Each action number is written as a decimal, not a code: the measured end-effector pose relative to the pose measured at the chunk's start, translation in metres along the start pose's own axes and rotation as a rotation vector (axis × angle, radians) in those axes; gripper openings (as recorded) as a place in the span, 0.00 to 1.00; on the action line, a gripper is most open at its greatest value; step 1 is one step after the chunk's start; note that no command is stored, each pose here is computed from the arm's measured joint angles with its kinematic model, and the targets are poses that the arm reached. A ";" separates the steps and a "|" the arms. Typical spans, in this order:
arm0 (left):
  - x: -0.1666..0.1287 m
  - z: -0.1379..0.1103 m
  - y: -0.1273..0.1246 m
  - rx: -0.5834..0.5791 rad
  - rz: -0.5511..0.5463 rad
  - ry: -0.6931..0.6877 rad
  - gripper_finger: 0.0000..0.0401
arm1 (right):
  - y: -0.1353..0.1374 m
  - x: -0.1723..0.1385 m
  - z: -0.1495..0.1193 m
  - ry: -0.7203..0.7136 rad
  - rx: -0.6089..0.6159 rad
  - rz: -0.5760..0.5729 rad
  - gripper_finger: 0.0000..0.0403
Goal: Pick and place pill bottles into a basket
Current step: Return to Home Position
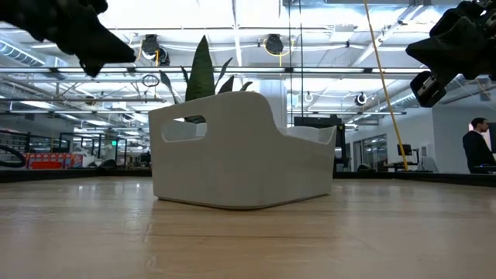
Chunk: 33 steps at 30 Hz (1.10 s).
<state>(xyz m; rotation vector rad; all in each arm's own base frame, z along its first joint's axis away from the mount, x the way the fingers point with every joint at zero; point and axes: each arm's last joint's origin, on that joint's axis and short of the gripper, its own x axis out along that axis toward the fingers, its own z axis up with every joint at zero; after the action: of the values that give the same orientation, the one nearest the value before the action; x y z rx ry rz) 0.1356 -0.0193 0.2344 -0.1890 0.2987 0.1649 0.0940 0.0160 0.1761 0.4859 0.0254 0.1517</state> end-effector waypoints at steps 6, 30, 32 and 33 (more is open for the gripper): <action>0.003 -0.034 0.011 0.002 -0.020 -0.065 0.20 | 0.000 0.000 0.000 0.000 0.000 0.000 0.02; -0.005 -0.075 0.019 0.155 -0.261 -0.223 0.16 | 0.000 0.000 0.000 0.000 0.000 0.000 0.02; -0.005 -0.075 0.020 0.152 -0.234 -0.226 0.16 | 0.000 0.000 0.000 0.000 0.000 0.000 0.02; -0.005 -0.074 0.020 0.134 -0.216 -0.237 0.16 | 0.000 0.000 0.000 0.000 0.000 0.000 0.02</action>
<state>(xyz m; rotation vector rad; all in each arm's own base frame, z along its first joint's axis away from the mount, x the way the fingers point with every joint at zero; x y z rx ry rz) 0.1067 -0.0159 0.1636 -0.0671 0.0517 -0.0475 0.0940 0.0161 0.1761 0.4861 0.0252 0.1520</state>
